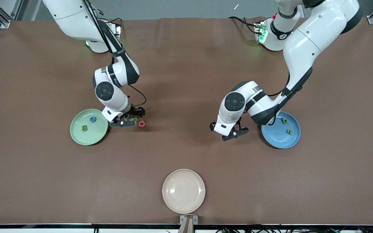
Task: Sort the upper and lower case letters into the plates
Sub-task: 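Grasp the blue x with the left gripper while the right gripper grasps the green N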
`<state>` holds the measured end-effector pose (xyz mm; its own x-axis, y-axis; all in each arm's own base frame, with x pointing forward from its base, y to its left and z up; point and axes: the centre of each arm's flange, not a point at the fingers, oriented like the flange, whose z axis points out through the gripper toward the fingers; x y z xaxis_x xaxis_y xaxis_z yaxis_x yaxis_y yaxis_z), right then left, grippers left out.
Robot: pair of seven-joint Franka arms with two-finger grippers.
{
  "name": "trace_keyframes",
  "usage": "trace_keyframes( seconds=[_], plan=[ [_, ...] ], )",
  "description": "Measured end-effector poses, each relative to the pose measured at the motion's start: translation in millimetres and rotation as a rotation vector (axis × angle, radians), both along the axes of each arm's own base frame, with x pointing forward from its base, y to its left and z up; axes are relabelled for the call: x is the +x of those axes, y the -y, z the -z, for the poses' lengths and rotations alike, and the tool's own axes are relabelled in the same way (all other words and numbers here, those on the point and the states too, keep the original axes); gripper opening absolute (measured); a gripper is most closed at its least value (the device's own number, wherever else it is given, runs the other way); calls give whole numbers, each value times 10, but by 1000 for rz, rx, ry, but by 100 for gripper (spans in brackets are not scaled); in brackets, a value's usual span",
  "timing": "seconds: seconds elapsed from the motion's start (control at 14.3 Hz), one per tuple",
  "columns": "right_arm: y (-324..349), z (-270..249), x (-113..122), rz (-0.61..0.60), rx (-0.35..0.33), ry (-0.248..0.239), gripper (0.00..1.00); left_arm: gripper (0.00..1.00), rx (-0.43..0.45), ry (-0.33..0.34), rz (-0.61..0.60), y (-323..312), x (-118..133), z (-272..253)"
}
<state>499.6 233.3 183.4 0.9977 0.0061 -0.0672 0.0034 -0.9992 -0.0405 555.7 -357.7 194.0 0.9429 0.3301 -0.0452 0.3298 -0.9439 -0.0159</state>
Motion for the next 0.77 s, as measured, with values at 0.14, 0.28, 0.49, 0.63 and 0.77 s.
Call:
trace_keyframes(
  seconds=[0.14, 0.28, 0.49, 0.63, 0.77],
  plan=[
    [0, 40, 7, -1, 2, 15, 79, 98, -16, -3, -4, 7, 12, 71],
    [1, 102, 8, -5, -1, 23, 74, 86, -23, 4, -9, 6, 36, 115],
    [11, 110, 16, -7, -3, 27, 63, 71, -13, 18, -4, 34, 49, 181],
    [5, 76, 29, -7, 0, 33, 41, 67, -8, 19, -3, 39, 50, 204],
    [10, 42, 38, -5, 1, 36, 33, 63, -8, 21, -4, 39, 57, 198]
  ],
)
